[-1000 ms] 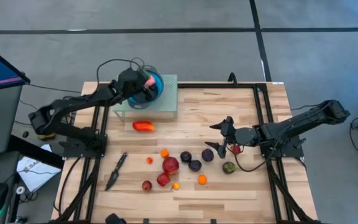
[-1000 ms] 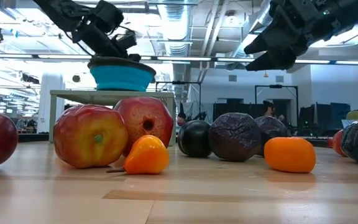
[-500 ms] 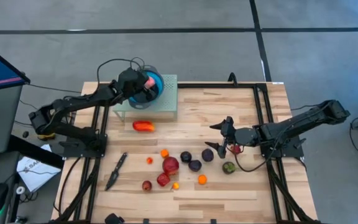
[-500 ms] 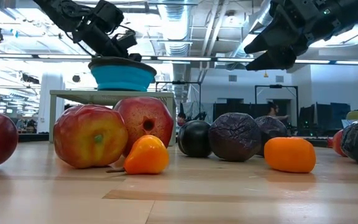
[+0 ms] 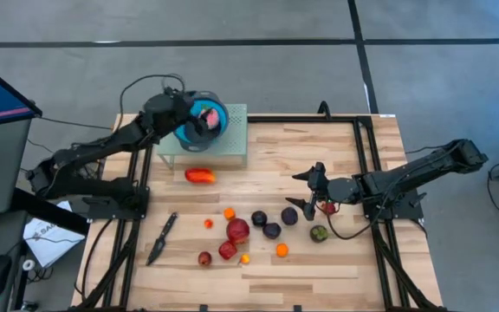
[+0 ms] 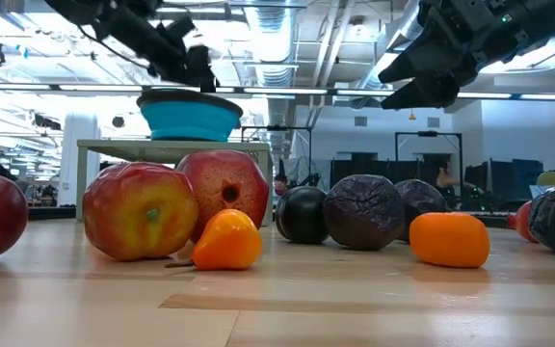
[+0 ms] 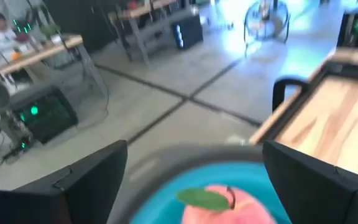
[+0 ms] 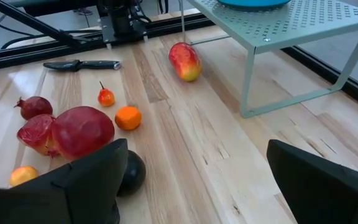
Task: Pick & Place Fruit
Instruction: Put the top orange peach into the blue strainer bowl on the shelf
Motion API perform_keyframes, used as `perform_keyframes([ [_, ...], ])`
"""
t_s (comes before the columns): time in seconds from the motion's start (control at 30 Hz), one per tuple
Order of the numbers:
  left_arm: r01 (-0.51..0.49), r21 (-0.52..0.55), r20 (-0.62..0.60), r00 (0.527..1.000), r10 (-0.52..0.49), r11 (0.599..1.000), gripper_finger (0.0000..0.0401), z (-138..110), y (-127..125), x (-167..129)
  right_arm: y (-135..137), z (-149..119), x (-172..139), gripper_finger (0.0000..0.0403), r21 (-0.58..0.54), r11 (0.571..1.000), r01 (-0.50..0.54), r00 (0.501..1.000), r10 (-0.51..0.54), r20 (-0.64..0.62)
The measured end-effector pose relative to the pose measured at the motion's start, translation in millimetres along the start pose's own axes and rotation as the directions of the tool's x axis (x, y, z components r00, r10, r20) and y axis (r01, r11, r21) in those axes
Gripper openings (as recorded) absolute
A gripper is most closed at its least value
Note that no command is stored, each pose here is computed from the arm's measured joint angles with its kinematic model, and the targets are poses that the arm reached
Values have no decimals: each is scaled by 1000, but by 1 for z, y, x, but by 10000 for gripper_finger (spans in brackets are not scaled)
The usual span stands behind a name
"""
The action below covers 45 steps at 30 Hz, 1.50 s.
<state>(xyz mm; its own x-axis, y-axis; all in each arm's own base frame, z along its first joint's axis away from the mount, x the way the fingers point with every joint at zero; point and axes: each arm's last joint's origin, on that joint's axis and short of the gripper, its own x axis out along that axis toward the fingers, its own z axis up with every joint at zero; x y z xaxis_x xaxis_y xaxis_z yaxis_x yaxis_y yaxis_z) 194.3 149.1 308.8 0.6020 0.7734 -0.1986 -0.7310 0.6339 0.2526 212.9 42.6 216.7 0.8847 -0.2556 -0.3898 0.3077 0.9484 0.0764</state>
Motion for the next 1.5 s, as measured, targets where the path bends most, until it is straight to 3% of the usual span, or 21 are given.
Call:
perform_keyframes([
  [0.17,38,15,136,990,-40,999,364,21,-1,-36,0,0,0,379,0,1000,1,1000,-1,0],
  [0.3,155,40,238,958,-160,987,364,34,-18,-66,0,0,0,379,0,1000,1,1000,-1,0],
  [0.53,423,189,266,847,-461,886,364,38,-79,-105,0,0,0,379,0,1000,2,1000,-2,0],
  [0.7,542,252,111,807,-580,801,364,17,-139,-123,0,0,0,379,1,1000,2,1000,-2,2],
  [0.77,587,232,46,790,-612,776,364,6,-161,-130,0,1,0,379,4,1000,0,1000,0,7],
  [0.97,718,-81,-151,677,-721,691,364,-21,-196,-145,1,2,0,379,-3,1000,-6,1000,6,16],
  [1.07,763,-16,-253,622,-741,646,361,-39,-214,-152,2,1,-1,379,-23,1000,-11,1000,11,17],
  [1.2,833,72,-365,533,-763,548,353,-52,-238,-148,2,2,-1,379,-25,1000,-10,1000,10,21],
  [1.33,858,66,-512,468,-720,510,348,-50,-250,-129,2,4,-1,379,-11,1000,-16,999,16,45],
  [1.43,867,126,-607,452,-653,482,344,-45,-249,-131,3,6,-1,379,-4,1000,-22,998,22,59],
  [1.5,857,115,-671,441,-597,503,341,-45,-242,-135,3,6,-1,379,-3,1000,-22,998,23,60],
])
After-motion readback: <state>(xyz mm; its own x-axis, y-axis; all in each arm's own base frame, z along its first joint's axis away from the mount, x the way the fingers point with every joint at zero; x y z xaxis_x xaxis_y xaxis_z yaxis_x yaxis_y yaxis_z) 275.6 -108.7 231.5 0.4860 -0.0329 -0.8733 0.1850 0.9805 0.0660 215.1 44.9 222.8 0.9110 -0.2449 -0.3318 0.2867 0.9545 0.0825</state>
